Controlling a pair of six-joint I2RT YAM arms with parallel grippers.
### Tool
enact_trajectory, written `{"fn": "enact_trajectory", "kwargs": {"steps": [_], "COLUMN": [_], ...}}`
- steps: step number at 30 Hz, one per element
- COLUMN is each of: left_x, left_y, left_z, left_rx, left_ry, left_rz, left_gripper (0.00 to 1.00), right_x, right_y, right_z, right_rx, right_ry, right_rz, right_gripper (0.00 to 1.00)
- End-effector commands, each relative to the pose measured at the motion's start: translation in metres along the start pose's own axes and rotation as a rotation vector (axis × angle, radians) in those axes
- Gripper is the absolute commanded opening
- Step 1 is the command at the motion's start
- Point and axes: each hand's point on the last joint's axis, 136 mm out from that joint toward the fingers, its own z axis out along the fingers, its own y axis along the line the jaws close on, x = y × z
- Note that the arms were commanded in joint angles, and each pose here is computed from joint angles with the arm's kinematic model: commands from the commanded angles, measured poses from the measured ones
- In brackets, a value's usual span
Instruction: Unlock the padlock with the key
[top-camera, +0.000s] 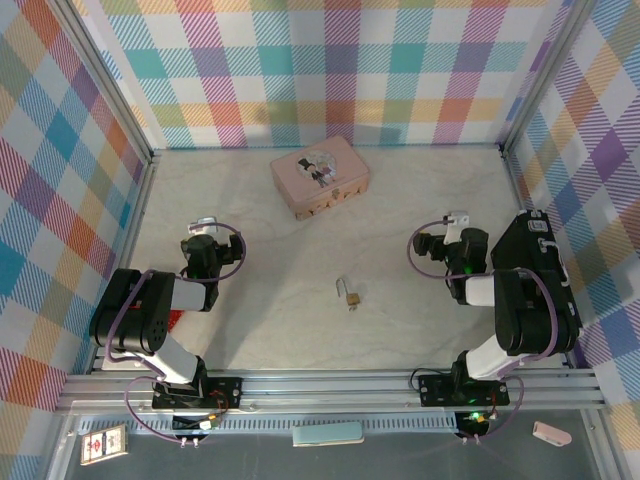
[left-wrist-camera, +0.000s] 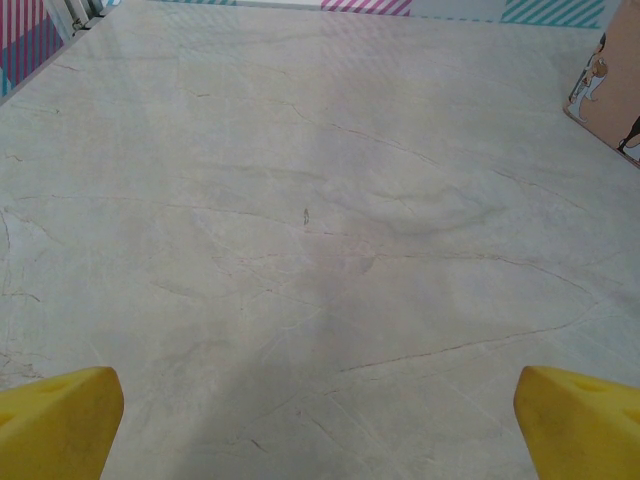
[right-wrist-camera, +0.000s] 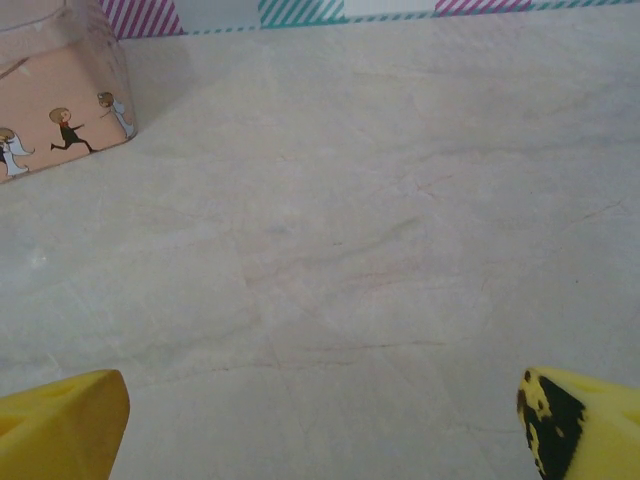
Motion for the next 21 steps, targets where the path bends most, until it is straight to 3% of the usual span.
{"fn": "enact_trajectory", "kwargs": {"steps": [1, 21], "left_x": [-0.0087, -0.0085], "left_y": [-0.0031, -0.003], "left_z": [0.0011, 0.0012], "left_rx": [0.017, 0.016], "left_ry": [-0.024, -0.023], "left_rz": [-0.015, -0.017], "left_gripper": [1.0, 1.0], "right_x": [-0.0101, -0.0104], "right_y": [0.0031, 0.0033], "right_z": [0.0, 0.0016], "right_rx": [-0.014, -0.013], "right_ry": [-0.026, -0.016], "right_rz": [0.012, 0.007], "right_gripper": [0.99, 0.99]}}
